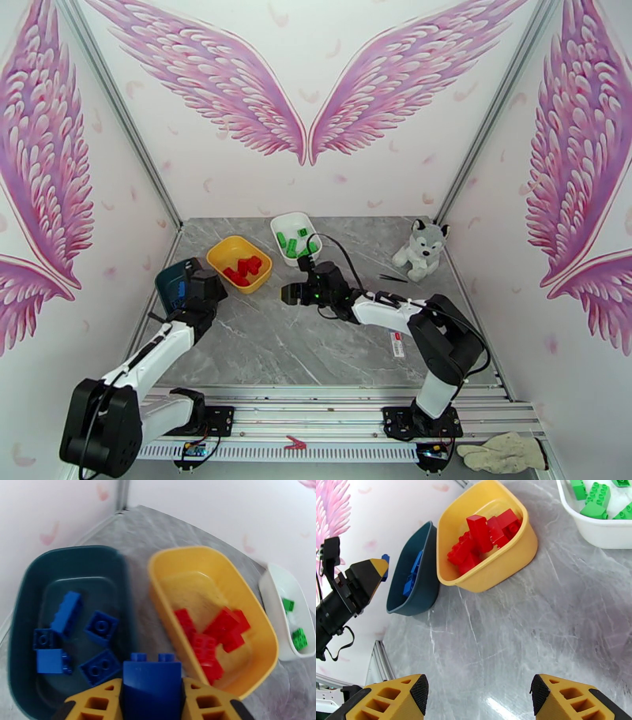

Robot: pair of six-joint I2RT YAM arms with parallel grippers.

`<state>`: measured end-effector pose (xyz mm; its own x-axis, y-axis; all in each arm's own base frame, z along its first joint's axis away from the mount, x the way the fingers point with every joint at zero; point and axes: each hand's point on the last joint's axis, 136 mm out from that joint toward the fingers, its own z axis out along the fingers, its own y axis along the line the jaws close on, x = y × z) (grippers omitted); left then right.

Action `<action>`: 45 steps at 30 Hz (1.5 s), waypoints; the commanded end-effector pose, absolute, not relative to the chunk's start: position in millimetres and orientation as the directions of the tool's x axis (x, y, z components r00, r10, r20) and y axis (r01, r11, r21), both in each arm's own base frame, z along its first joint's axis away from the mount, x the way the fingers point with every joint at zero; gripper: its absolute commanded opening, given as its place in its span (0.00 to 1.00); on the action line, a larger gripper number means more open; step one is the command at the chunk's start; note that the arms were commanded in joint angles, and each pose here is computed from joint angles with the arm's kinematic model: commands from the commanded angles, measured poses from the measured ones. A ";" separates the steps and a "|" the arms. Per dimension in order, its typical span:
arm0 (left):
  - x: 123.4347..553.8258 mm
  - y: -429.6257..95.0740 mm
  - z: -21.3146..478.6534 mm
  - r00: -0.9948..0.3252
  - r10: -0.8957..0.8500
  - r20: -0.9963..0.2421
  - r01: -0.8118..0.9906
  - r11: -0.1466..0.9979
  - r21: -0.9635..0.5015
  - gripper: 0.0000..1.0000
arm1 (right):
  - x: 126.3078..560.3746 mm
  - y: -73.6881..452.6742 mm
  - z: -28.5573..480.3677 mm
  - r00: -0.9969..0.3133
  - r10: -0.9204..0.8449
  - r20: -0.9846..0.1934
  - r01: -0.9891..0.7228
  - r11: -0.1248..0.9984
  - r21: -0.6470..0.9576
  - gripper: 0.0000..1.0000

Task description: Sort the legos into containers by color

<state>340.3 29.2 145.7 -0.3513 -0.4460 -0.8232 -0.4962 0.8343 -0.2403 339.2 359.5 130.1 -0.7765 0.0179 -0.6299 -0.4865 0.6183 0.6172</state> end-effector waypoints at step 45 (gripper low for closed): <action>384.9 22.8 287.3 -0.065 0.016 -0.998 -0.376 0.926 0.040 0.99 | 388.8 113.3 331.8 -0.001 -0.067 -0.998 0.047 0.997 -0.067 0.99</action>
